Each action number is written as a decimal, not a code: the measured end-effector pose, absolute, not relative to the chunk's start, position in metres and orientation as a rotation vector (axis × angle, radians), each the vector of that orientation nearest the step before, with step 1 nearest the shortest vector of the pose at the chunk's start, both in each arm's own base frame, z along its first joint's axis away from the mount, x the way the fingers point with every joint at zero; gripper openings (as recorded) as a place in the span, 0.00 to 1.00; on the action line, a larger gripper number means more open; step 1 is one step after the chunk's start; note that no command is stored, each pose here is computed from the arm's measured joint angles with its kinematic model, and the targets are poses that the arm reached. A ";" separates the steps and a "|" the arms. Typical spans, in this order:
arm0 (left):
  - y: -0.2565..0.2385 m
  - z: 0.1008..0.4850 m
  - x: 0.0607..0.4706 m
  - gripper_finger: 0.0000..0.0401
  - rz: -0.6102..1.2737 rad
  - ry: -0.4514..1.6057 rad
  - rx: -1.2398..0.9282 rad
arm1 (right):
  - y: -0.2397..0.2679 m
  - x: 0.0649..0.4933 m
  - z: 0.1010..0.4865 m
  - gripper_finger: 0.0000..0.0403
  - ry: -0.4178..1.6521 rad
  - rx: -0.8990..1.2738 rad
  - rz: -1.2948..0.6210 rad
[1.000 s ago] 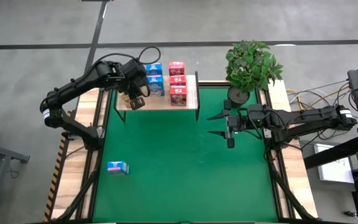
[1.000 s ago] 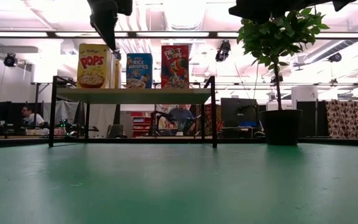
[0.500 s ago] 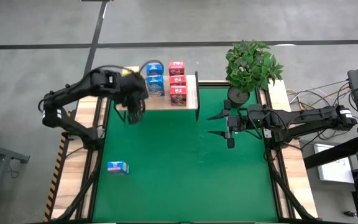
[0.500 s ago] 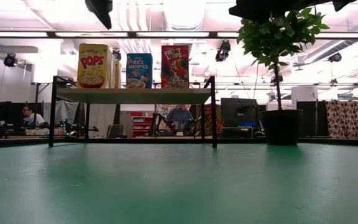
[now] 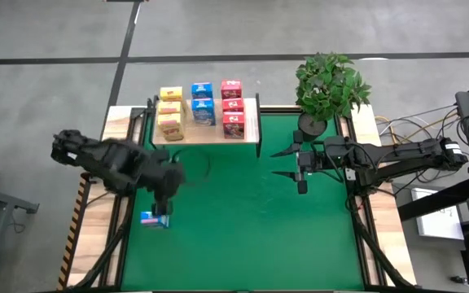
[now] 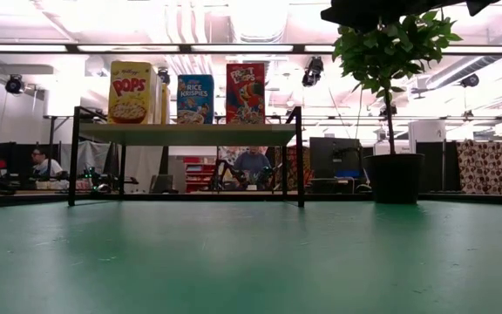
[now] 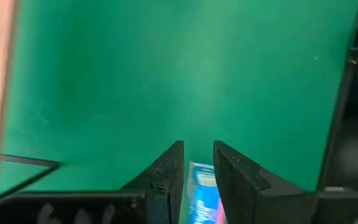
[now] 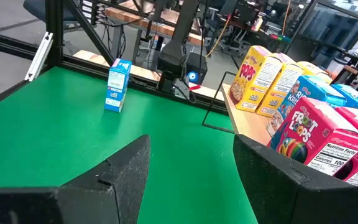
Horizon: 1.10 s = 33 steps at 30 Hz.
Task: Stack cereal on shelf
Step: Put the blue cereal on the shelf
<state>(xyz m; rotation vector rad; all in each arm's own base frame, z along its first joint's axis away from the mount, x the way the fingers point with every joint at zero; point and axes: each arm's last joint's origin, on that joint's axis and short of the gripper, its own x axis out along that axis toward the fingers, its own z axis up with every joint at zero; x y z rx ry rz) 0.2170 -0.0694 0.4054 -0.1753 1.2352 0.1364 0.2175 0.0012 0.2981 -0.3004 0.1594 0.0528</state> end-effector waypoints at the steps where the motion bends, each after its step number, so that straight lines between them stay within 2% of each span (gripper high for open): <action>1: -0.078 0.405 0.215 0.17 0.133 1.233 -0.172 | 0.001 0.218 0.298 0.55 0.158 -0.303 0.053; 8: -0.128 0.400 0.196 0.17 0.136 1.222 -0.191 | 0.001 0.218 0.299 0.55 0.150 -0.304 0.052; 14: -0.150 0.394 0.190 0.21 0.172 1.227 -0.231 | 0.001 0.218 0.300 0.55 0.137 -0.331 0.052; 21: -0.165 0.380 0.197 0.39 0.234 1.274 -0.273 | 0.001 0.218 0.303 0.55 0.105 -0.397 0.050; 27: -0.172 0.348 0.199 0.55 0.319 1.357 -0.212 | 0.001 0.218 0.304 0.55 0.095 -0.446 0.051; 33: -0.178 0.314 0.184 0.60 0.360 1.459 -0.123 | 0.001 0.218 0.305 0.55 0.087 -0.471 0.051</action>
